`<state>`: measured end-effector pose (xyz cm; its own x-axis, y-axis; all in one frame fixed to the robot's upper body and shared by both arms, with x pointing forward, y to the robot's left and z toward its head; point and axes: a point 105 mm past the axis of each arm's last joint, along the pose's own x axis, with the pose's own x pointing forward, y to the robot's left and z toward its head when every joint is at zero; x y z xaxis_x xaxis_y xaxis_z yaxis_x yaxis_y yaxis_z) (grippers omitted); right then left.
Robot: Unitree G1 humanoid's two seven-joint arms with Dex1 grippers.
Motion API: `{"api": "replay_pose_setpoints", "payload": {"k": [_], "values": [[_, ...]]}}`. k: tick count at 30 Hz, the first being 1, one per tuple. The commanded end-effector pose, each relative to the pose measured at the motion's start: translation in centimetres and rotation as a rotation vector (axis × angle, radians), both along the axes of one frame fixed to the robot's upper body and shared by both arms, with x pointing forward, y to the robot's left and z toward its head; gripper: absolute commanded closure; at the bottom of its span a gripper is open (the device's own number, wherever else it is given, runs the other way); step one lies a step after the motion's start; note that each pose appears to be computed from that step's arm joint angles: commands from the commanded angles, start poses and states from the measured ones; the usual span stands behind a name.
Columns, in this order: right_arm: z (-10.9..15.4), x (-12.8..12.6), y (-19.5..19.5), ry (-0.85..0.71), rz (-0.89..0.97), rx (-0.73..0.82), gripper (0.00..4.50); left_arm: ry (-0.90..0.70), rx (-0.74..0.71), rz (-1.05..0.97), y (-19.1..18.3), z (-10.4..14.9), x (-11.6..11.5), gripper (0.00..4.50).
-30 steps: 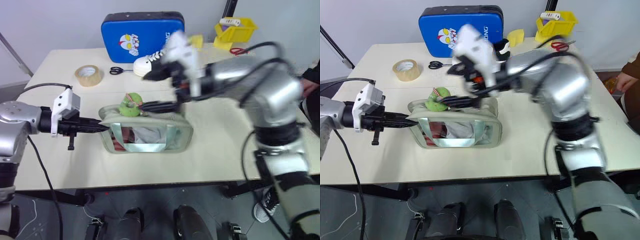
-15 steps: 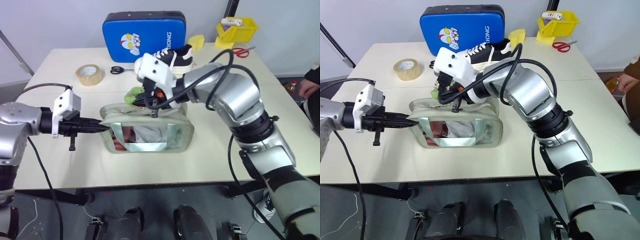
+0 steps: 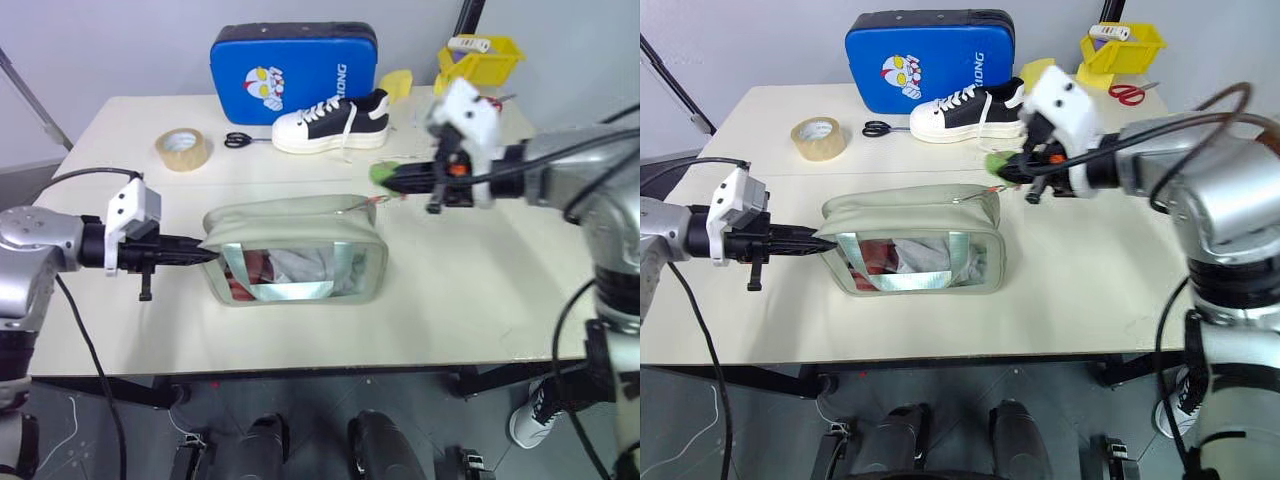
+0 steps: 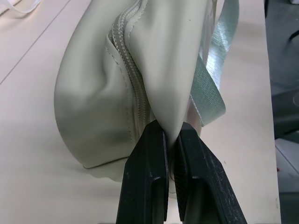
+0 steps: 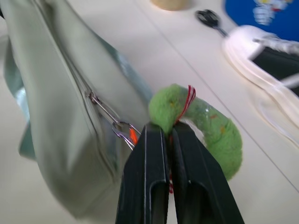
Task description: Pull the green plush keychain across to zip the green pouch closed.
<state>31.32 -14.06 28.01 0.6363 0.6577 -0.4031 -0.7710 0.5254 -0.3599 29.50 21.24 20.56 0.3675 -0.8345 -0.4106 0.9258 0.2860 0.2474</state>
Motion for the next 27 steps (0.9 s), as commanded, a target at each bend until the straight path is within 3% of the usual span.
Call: {"api": "replay_pose_setpoints", "payload": {"k": [1, 4, 6, 12, 16, 21, 22, 23, 27], "values": [[-1.1, 0.9, -5.1, -0.054, -0.198, -0.105, 4.47, 0.008, -0.003, 0.026, 0.6, 0.0, 0.0, 4.5], [-4.1, 1.7, -9.3, -0.04, -0.344, -0.255, 4.47, 0.004, -0.008, 0.031, 0.8, 0.1, 0.1, 4.5], [-6.3, 1.3, -9.8, 0.0, -0.34, -0.306, 4.47, 0.002, -0.01, 0.034, 0.8, 0.1, 0.1, 4.5], [-10.2, -0.3, -4.5, 0.086, -0.145, -0.21, 4.47, 0.002, -0.025, 0.043, 0.7, 0.2, -0.1, 4.5], [-10.6, -0.3, -1.8, 0.094, -0.09, -0.14, 4.47, -0.002, -0.027, 0.048, 0.7, 0.3, 0.0, 4.5], [-8.7, -0.1, -1.1, 0.113, -0.091, -0.019, 4.47, -0.003, -0.026, 0.045, 0.7, 0.5, -0.1, 4.5], [-8.0, -0.2, -1.2, 0.116, -0.085, 0.008, 3.79, -0.003, -0.025, 0.042, 0.7, 0.5, -0.1, 4.5], [-7.0, -0.2, -1.6, 0.107, -0.087, 0.036, 3.57, -0.004, -0.023, 0.032, 0.5, 0.7, -0.2, 4.5], [-4.8, -1.0, -3.0, 0.071, -0.047, 0.1, 1.51, -0.002, -0.022, 0.001, 0.1, 1.1, -0.3, 2.89]]}}
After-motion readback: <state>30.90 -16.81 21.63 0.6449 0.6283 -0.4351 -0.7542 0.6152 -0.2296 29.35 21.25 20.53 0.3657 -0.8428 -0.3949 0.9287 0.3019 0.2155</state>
